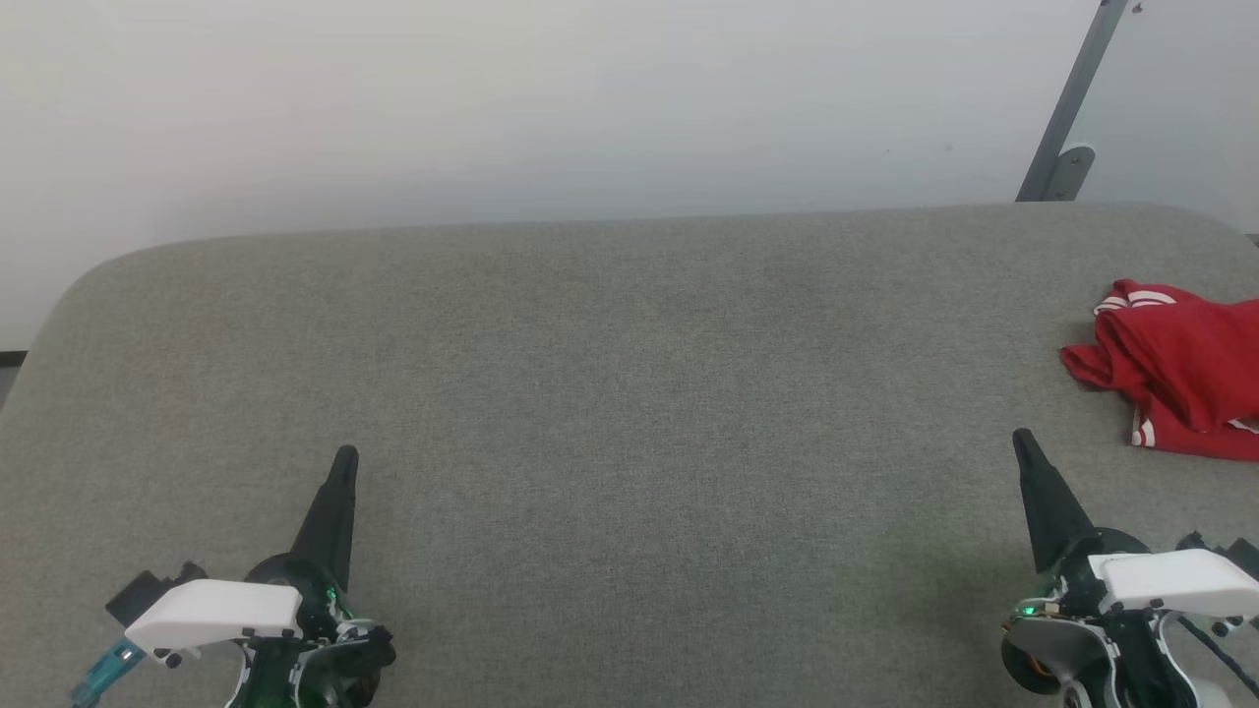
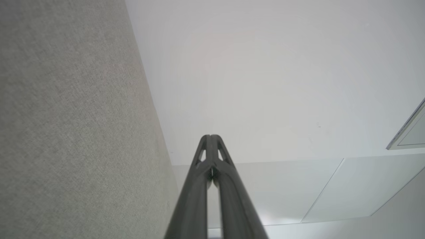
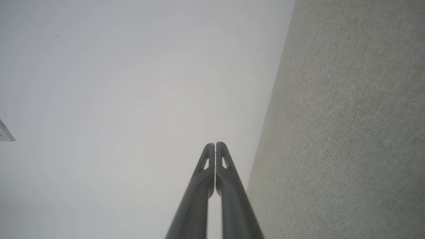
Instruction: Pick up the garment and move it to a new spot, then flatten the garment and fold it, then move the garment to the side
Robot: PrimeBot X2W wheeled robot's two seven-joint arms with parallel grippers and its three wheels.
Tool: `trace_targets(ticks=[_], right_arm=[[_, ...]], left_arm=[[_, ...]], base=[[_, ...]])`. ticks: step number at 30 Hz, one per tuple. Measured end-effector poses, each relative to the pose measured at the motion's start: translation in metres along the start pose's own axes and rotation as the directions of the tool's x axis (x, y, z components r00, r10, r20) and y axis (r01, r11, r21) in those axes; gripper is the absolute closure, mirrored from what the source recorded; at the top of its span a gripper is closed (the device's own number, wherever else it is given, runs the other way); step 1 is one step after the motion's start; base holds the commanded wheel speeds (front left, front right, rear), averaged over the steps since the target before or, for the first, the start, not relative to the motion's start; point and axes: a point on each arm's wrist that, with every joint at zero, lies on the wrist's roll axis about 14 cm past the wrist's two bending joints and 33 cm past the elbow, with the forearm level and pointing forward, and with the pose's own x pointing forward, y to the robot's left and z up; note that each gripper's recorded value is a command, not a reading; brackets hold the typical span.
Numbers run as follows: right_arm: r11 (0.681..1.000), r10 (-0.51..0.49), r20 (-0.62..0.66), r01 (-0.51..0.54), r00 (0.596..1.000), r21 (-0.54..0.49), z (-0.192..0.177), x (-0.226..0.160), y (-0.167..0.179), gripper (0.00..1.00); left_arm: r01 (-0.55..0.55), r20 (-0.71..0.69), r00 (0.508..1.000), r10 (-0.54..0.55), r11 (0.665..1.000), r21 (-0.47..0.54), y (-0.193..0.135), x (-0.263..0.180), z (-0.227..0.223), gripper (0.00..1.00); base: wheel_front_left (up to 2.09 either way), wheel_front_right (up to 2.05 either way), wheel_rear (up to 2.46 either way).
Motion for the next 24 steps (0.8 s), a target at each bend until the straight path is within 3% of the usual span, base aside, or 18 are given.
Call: trace_targets(ticks=[24], right_arm=[[1.000,0.002,0.000,-0.002,1.000,0.011,-0.0003,0.0004,0.0006,1.00]], left_arm=[[0.000,-0.002,1.000,0.000,1.000,-0.009,0.0001,0.0000,-0.0009,1.00]], base=[[0.00,0.00,0.00]])
